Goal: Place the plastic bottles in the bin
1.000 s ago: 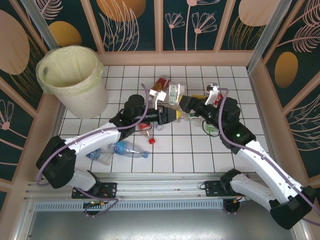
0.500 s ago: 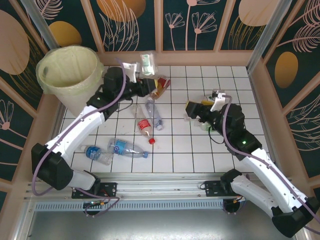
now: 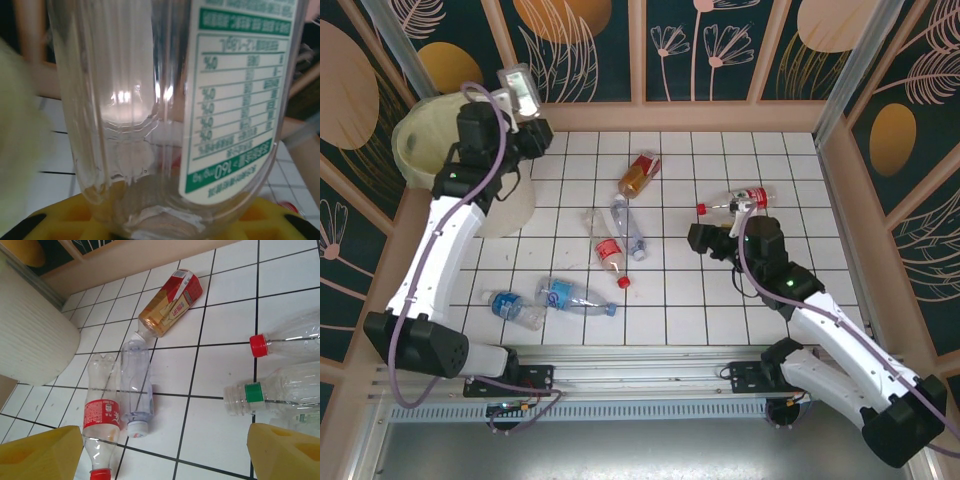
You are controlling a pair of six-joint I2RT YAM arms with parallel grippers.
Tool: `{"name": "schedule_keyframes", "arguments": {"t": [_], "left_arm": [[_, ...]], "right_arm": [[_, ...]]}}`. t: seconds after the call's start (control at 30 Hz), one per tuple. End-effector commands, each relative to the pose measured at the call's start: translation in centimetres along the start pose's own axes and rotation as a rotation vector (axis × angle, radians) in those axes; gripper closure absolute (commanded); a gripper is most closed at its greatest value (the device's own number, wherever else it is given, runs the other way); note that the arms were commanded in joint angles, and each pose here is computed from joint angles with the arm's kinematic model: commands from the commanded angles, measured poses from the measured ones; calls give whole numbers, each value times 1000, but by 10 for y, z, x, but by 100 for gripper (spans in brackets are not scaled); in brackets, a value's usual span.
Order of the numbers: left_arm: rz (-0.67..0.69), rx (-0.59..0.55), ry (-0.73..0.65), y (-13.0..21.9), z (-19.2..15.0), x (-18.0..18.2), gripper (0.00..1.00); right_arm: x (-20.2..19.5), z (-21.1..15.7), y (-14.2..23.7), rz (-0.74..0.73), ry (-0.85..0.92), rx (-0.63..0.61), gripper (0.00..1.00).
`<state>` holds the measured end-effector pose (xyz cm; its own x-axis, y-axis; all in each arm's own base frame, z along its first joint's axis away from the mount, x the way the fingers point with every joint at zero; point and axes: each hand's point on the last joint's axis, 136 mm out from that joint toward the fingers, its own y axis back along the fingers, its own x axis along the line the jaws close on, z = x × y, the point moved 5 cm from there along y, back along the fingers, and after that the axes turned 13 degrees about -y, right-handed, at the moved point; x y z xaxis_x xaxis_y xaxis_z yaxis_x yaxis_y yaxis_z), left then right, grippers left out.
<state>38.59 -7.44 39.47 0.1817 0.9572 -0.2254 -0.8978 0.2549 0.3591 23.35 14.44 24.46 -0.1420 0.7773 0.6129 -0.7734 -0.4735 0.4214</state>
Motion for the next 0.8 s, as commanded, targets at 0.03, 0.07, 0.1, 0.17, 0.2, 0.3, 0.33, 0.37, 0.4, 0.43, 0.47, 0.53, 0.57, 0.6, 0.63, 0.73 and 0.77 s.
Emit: {"name": "schedule_keyframes", "arguments": {"t": [0.03,0.07,0.1,0.17,0.2,0.3,0.33,0.37,0.4,0.43,0.47,0.53,0.57,0.6,0.63,0.73,0.77], "left_arm": [[163,-23,-4,10,20,36,61],[191,-18,-2,10,22,43,61],[218,-9,6,8,22,51,61],[264,-2,26,6,22,67,60],[286,2,33,5,22,76,60],[338,29,58,-2,19,100,60],[352,43,69,-5,18,109,60],[360,55,80,-8,17,118,60],[363,73,99,-11,14,126,60],[364,85,116,-14,11,135,59],[368,92,127,-16,10,140,59],[379,110,142,-21,5,151,59],[377,120,147,-24,3,154,58],[376,132,153,-26,0,157,57],[374,143,158,-29,-3,158,56],[381,167,161,-34,-11,162,54],[382,172,162,-36,-13,163,53]], "right_arm": [[2,-1,-4,34,19,-6,14],[1,-2,-4,34,18,0,14],[0,-4,-5,33,17,6,14],[-2,-6,-5,26,10,18,14],[-4,-9,-6,17,6,26,14],[-11,-15,-8,-17,-16,51,14],[-13,-18,-8,-23,-22,63,14],[-14,-20,-9,-24,-25,73,14],[-15,-23,-10,-24,-30,81,14],[-16,-25,-11,-22,-34,87,14],[-17,-26,-11,-21,-37,91,14],[-18,-28,-13,-20,-44,98,14],[-18,-28,-13,-19,-46,101,14],[-17,-29,-14,-16,-45,109,14],[-16,-29,-16,-8,-42,116,14],[-9,-38,-26,38,2,202,13],[-7,-41,-29,50,17,228,13]]}}
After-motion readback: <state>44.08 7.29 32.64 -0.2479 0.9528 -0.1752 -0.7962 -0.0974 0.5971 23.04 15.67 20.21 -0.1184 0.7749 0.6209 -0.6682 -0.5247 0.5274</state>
